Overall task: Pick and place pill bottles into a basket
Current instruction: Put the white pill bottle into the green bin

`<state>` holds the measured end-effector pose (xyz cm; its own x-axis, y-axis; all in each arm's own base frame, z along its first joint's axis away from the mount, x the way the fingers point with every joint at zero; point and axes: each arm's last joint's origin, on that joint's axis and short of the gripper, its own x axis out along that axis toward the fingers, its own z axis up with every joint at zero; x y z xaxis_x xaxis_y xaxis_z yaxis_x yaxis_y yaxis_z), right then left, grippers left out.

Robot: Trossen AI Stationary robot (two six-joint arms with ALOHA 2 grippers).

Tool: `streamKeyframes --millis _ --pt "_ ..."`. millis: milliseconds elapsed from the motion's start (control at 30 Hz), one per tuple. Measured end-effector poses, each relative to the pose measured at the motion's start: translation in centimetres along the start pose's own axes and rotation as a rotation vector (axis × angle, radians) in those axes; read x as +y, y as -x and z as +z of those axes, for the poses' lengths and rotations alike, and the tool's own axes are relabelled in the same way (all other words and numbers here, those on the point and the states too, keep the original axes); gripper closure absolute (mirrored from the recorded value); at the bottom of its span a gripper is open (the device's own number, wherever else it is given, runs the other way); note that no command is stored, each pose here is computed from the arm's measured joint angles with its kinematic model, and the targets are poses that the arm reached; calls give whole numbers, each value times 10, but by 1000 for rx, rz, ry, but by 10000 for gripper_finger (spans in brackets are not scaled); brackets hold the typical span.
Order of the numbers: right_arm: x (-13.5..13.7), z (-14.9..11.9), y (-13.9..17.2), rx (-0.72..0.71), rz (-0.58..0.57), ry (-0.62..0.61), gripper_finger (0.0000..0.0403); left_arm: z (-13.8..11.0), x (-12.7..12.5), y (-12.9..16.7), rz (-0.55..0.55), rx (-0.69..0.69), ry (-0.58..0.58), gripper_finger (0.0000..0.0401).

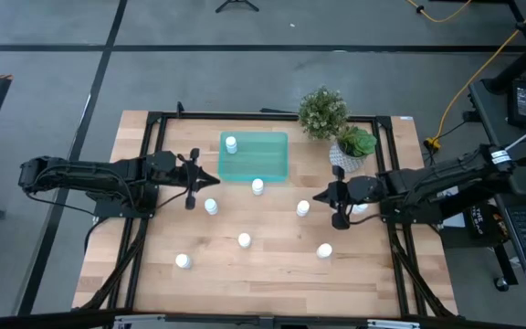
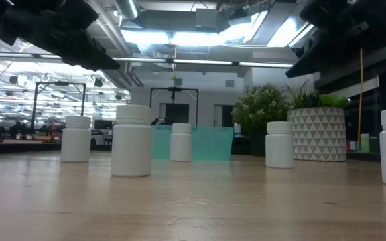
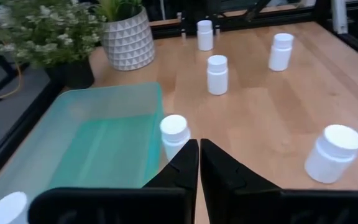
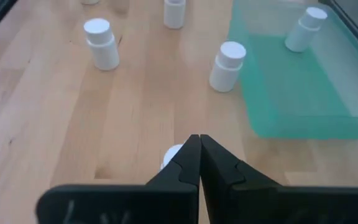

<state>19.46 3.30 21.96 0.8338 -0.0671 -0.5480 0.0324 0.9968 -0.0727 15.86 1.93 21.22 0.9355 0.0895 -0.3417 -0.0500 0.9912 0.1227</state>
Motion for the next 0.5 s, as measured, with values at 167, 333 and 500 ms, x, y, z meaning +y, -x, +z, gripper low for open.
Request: streamKeyframes --millis 167,333,500 --pt "1 0 -5 121 -10 10 393 0 0 0 6 1 23 392" --pt "2 -4 -12 175 -19 -22 389 0 0 0 7 1 23 388" --pt "2 -5 -12 178 -19 -25 354 0 0 0 8 -1 24 393"
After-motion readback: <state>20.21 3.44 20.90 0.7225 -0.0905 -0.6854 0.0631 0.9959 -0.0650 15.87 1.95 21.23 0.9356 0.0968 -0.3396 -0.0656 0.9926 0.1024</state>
